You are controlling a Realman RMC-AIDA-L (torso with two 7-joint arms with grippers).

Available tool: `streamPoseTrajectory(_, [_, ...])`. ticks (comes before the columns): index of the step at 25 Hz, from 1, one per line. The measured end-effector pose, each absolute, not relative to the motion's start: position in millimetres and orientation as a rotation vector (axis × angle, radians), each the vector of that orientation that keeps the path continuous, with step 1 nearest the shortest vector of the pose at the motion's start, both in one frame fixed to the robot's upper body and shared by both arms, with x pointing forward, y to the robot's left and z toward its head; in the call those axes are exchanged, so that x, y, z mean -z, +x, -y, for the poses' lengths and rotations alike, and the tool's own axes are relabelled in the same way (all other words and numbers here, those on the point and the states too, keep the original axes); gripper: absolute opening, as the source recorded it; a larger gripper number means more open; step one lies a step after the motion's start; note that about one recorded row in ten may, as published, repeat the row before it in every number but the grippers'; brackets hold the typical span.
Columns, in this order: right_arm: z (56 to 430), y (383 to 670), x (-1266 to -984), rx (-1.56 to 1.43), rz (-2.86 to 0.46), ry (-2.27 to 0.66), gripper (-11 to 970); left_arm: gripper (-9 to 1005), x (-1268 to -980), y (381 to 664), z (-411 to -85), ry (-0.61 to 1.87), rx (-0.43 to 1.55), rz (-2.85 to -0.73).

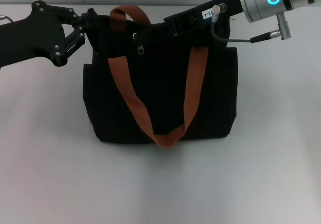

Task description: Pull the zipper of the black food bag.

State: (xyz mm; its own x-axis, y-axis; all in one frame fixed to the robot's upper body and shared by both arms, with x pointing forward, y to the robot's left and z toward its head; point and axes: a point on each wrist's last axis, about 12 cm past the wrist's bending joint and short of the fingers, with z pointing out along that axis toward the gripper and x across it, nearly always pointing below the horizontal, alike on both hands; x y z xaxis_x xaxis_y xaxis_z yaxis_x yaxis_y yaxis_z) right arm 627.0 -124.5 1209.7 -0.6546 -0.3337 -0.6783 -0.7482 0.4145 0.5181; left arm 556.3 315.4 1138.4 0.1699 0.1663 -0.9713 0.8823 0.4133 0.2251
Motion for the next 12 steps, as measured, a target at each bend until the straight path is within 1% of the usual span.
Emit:
streamPoseTrajectory(6, [122.9, 627.3, -1207.6, -1.136, -2.203, -0.921, 319, 79, -1138.6, 556.7, -315.2, 1.049, 0.676, -1.327])
streamPoseTrajectory(12, [112.9, 626.5, -1203.0, -1.119, -2.203, -0.937, 319, 79, -1139.8, 557.5, -313.9, 1.037, 0.682, -1.322])
